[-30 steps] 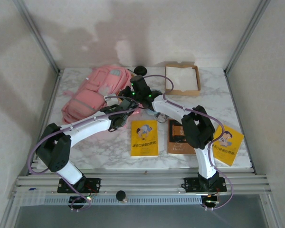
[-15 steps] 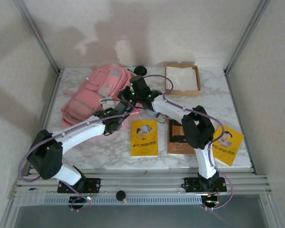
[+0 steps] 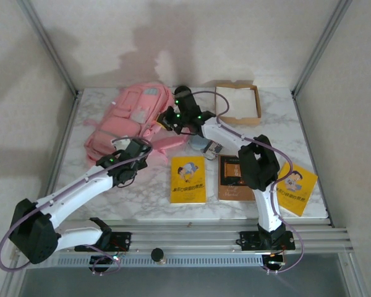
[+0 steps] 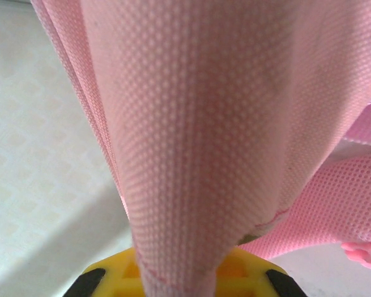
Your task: Pack books, pencil case, and school supplies into a backpack
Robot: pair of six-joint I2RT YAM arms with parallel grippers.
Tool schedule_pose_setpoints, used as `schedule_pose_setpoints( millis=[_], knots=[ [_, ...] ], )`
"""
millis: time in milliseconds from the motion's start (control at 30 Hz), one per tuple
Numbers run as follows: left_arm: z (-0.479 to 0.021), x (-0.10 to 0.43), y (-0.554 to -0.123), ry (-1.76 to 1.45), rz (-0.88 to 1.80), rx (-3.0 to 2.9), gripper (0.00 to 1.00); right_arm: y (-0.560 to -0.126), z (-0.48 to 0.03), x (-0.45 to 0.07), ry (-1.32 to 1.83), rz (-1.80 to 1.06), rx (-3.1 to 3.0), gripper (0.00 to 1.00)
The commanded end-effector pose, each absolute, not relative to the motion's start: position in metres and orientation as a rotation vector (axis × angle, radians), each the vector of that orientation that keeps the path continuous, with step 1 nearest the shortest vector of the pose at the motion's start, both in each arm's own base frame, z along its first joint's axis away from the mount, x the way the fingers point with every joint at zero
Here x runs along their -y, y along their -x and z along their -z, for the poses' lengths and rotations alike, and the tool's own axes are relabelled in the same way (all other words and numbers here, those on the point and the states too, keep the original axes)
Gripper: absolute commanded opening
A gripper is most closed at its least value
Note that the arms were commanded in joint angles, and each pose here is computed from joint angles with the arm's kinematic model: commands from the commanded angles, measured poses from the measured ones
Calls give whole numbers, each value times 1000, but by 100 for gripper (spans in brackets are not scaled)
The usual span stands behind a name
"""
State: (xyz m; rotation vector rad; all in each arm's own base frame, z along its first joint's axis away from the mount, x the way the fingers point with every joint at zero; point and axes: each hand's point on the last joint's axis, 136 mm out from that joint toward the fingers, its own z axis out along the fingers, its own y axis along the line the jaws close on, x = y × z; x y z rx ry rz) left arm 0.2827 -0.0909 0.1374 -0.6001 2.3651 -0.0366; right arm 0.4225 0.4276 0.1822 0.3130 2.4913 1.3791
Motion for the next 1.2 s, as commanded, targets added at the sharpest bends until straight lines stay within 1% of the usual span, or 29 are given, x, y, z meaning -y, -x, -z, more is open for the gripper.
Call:
schedule_pose_setpoints(
  millis=[0, 33, 133, 200, 267, 333, 433, 500, 633, 767, 800, 833, 933, 1067, 1167],
  knots=[
    [-117, 70, -252, 617, -57, -2494, 0, -463, -217, -408, -275, -1390, -2344, 0],
    [-118, 70, -251, 610, -50, -2500, 0, -467, -214, -406, -271, -1378, -2352, 0],
    [-129, 91, -258, 548, 107, -2498, 0, -478, -203, -396, -274, -1337, -2371, 0],
    [-140, 109, -268, 505, 223, -2490, 0, -479, -204, -398, -241, -1324, -2368, 12],
    [-147, 126, -278, 482, 312, -2480, 0, -473, -207, -403, -182, -1299, -2382, 32],
    [-155, 137, -287, 473, 382, -2449, 0, -465, -205, -398, -157, -1232, -2409, 49],
    [-165, 148, -302, 466, 432, -2414, 0, -449, -189, -381, -196, -1211, -2464, 69],
    [-163, 155, -308, 461, 451, -2420, 0, -432, -181, -371, -231, -1224, -2495, 79],
    [-167, 162, -315, 459, 484, -2395, 0, -389, -169, -366, -271, -1191, -2559, 92],
    [-163, 167, -314, 439, 506, -2407, 0, -355, -148, -378, -347, -1313, -2603, 96],
    [-159, 168, -314, 441, 503, -2420, 0, -356, -149, -381, -348, -1296, -2602, 98],
    [-156, 168, -313, 439, 494, -2433, 0, -346, -149, -396, -317, -1304, -2616, 99],
    [-155, 163, -311, 437, 447, -2434, 0, -345, -145, -420, -360, -1398, -2611, 98],
    [-157, 159, -309, 430, 431, -2431, 0, -352, -129, -436, -423, -1399, -2614, 89],
    [-156, 157, -308, 427, 417, -2431, 0, -357, -122, -444, -436, -1356, -2608, 75]
  ],
)
